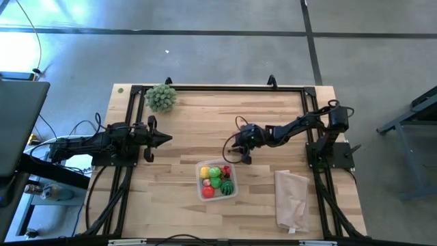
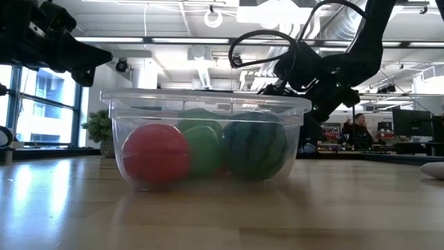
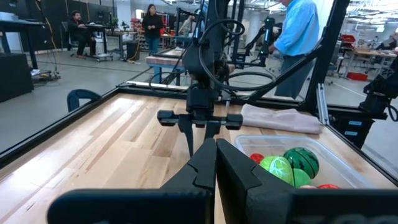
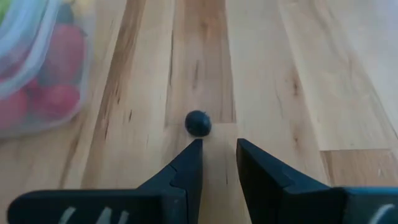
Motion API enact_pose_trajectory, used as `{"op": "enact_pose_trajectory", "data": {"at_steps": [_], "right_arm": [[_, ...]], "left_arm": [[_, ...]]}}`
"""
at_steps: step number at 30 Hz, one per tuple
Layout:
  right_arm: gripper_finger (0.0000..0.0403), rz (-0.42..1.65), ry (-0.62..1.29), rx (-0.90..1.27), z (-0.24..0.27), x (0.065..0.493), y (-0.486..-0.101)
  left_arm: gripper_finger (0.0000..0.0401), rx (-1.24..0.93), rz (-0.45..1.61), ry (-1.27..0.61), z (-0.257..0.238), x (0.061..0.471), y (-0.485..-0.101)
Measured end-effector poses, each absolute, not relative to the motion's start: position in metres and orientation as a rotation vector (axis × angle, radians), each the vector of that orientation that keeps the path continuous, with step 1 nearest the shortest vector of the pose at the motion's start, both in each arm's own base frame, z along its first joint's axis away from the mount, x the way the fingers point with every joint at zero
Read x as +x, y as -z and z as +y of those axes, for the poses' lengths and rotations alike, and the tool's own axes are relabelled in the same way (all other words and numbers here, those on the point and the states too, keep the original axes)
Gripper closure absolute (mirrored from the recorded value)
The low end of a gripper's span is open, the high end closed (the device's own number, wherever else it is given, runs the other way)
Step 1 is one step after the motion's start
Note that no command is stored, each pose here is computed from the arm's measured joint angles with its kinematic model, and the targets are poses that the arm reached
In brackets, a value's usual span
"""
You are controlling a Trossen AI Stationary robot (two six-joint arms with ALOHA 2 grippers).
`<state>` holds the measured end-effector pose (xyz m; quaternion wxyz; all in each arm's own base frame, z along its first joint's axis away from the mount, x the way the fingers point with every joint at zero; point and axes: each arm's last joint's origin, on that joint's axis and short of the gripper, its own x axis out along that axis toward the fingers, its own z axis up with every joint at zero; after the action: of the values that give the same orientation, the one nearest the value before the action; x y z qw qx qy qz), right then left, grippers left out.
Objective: Pick and placing Produce into tupperware
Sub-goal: Put the blueberry into the transparent bin
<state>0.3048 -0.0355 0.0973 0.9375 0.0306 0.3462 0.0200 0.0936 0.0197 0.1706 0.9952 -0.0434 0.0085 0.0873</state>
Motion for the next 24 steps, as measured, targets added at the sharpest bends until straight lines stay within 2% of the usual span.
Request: {"op": "enact_pose_trajectory", "data": {"at_steps": [11, 24], "right_arm": [[0.0311, 0.727, -0.075, -0.03, -0.033, 0.304, -0.0961], [0.0267, 0.716, -0.087, -0.06, -0.0296, 0.3051, -0.0968]], "left_arm": [[0.04, -0.087, 0.017, -0.175, 0.0197, 0.0936, -0.1706], [0.04, -0.087, 0.017, -0.175, 0.0197, 0.0936, -0.1706]]}}
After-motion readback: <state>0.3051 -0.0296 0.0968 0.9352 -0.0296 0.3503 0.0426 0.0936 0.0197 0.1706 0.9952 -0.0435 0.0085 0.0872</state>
